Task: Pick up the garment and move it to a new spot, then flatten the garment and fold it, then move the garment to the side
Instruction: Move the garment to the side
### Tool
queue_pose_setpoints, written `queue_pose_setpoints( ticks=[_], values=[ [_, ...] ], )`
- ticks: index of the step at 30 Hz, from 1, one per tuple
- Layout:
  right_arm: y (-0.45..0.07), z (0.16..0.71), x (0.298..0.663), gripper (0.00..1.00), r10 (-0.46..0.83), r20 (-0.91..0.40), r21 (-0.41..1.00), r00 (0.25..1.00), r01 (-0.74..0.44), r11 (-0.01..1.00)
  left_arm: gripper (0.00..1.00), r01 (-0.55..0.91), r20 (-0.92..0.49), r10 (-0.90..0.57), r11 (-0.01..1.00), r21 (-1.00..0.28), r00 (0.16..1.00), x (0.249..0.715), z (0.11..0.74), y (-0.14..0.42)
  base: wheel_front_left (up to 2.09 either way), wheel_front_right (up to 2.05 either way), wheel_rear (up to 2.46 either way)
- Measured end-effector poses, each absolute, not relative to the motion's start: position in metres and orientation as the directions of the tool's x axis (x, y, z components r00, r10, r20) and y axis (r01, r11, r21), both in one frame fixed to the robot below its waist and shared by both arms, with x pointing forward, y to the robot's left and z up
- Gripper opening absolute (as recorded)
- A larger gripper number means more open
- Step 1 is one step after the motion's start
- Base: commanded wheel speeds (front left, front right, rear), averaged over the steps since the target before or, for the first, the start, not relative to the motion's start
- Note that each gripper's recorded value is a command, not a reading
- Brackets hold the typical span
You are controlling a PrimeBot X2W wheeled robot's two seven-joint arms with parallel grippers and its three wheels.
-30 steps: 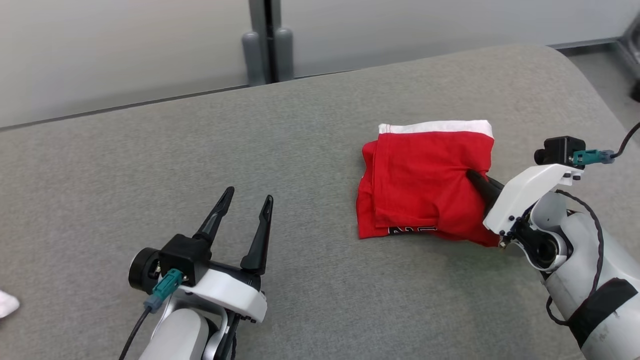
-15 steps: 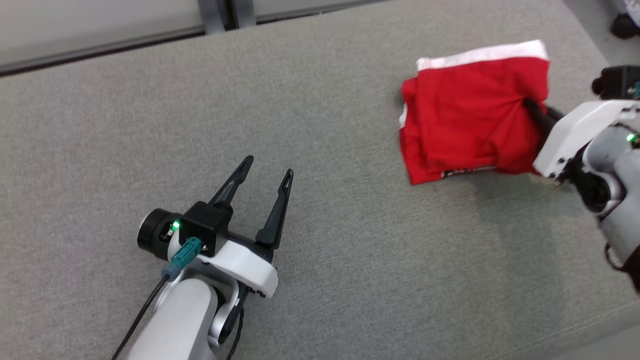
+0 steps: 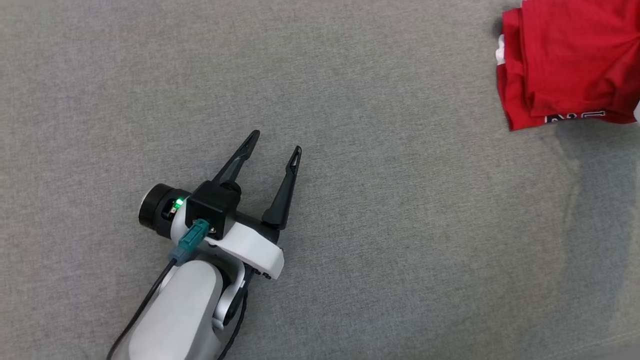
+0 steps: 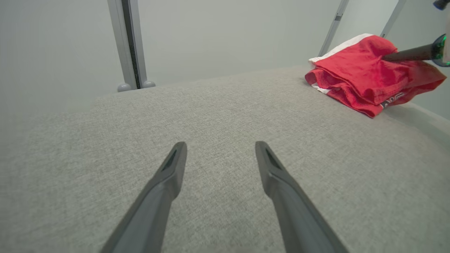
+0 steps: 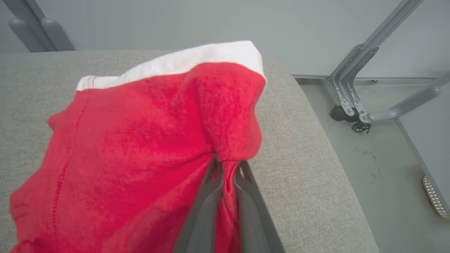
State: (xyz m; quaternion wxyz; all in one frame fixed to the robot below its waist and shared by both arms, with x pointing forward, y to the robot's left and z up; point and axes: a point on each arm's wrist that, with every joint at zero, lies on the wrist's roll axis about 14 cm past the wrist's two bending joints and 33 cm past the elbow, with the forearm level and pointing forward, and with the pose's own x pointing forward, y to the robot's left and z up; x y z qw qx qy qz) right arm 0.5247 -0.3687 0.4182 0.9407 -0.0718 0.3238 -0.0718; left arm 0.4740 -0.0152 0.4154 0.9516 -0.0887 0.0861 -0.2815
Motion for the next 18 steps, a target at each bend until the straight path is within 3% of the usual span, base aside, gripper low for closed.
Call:
queue_pose_setpoints(
  ticks=[2, 3, 4, 5, 11, 18],
  values=[
    [-0.373, 0.416, 0.526, 0.0, -0.2, -0.603, -0.216, 0.773, 0.084, 0.973, 1.0, 0.515, -0.119, -0.546, 0.829, -0.217, 0.83, 0.474, 0.413, -0.013, 0.0, 0.0, 0.0],
    [-0.376, 0.417, 0.526, 0.29, -0.211, -0.6, -0.237, 0.771, 0.08, 0.968, 1.0, 0.512, -0.118, -0.543, 0.831, -0.216, 0.832, 0.474, 0.413, -0.012, 0.0, 0.0, 0.0],
    [-0.379, 0.42, 0.526, 0.93, -0.22, -0.59, -0.25, 0.777, 0.083, 0.965, 1.0, 0.511, -0.118, -0.542, 0.832, -0.215, 0.832, 0.474, 0.414, -0.011, 0.0, 0.0, 0.0],
    [-0.384, 0.428, 0.527, 1.0, -0.236, -0.563, -0.274, 0.792, 0.09, 0.957, 1.0, 0.508, -0.109, -0.537, 0.834, -0.216, 0.836, 0.474, 0.417, -0.01, 0.0, 0.0, 0.0],
    [-0.38, 0.474, 0.539, 1.0, -0.217, -0.393, -0.306, 0.893, 0.096, 0.947, 1.0, 0.483, -0.066, -0.505, 0.851, -0.206, 0.861, 0.473, 0.436, 0.0, 0.0, 0.0, 0.0],
    [-0.336, 0.528, 0.543, 1.0, -0.108, -0.199, -0.213, 0.974, 0.065, 0.975, 1.0, 0.406, -0.032, -0.419, 0.895, -0.185, 0.908, 0.461, 0.458, 0.036, 0.0, 0.0, 0.0]
  ],
)
